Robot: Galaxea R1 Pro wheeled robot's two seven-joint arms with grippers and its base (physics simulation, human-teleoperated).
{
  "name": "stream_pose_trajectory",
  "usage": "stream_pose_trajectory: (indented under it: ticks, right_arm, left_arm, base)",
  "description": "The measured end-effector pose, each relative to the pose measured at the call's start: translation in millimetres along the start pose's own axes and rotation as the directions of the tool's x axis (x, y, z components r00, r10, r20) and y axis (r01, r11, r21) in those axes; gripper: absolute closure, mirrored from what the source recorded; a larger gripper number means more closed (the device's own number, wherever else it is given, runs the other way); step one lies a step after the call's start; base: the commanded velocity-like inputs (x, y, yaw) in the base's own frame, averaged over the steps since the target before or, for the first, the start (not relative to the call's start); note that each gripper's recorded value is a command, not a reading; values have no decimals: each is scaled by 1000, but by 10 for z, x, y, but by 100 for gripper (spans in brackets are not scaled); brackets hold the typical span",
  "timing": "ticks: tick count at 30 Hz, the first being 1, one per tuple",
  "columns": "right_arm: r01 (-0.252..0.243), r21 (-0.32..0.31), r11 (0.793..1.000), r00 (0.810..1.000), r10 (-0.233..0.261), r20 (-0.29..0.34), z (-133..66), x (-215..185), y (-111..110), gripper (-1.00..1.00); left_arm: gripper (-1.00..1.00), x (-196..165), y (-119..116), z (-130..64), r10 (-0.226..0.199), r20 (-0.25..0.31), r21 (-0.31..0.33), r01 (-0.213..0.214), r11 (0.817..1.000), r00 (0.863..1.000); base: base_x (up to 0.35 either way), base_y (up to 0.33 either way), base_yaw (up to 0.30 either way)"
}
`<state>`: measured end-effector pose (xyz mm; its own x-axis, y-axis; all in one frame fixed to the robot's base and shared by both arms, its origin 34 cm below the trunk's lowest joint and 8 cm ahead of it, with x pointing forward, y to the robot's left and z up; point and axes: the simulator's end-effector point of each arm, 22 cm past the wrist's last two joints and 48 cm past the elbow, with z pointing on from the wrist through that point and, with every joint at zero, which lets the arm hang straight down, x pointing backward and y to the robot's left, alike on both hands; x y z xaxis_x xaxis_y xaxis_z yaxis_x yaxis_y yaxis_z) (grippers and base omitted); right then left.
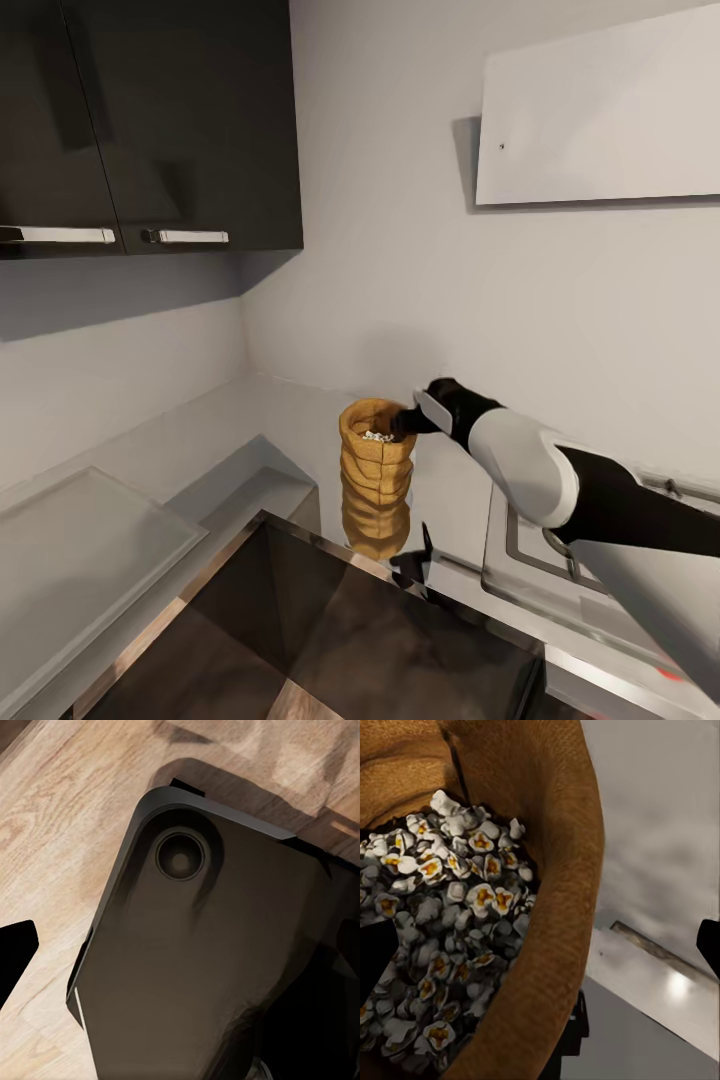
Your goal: In the kitchen, take the popcorn bag from the countertop, put it into the microwave, and heat it until the popcorn is cooked so the cooked popcorn ends up inside the bag.
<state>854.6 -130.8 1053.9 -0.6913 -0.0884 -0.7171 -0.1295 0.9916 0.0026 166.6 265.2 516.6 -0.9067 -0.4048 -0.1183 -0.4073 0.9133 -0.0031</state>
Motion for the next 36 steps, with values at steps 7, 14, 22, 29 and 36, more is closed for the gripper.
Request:
stream_pose_trajectory:
  ticks: [7, 14, 22, 29, 36]
  right_arm:
    - [-4, -2, 1000, 1000, 4, -17, 95, 182, 9, -100]
    - [-4, -2, 1000, 1000, 3, -17, 98, 188, 9, -100]
    - [-12, -10, 1000, 1000, 12, -17, 95, 184, 26, 100]
    - [-1, 2, 1000, 1000, 1, -12, 89, 161, -7, 100]
    - [-1, -2, 1000, 1000, 1, -18, 76, 153, -7, 100]
  left_arm:
    - [-100, -1, 3, 0, 0, 0, 0, 0, 1000, 1000]
    - [-100, -2, 4, 0, -1, 0, 0, 1, 1000, 1000]
    - [-100, 0, -1, 0, 0, 0, 0, 0, 1000, 1000]
    - [-100, -1, 4, 0, -1, 0, -1, 1, 1000, 1000]
    - [-100, -3, 8, 0, 0, 0, -1, 0, 1000, 1000]
  base:
    - [0, 0, 0]
    - [0, 0, 0]
    - [0, 0, 0]
    - [0, 0, 0]
    - [0, 0, 0]
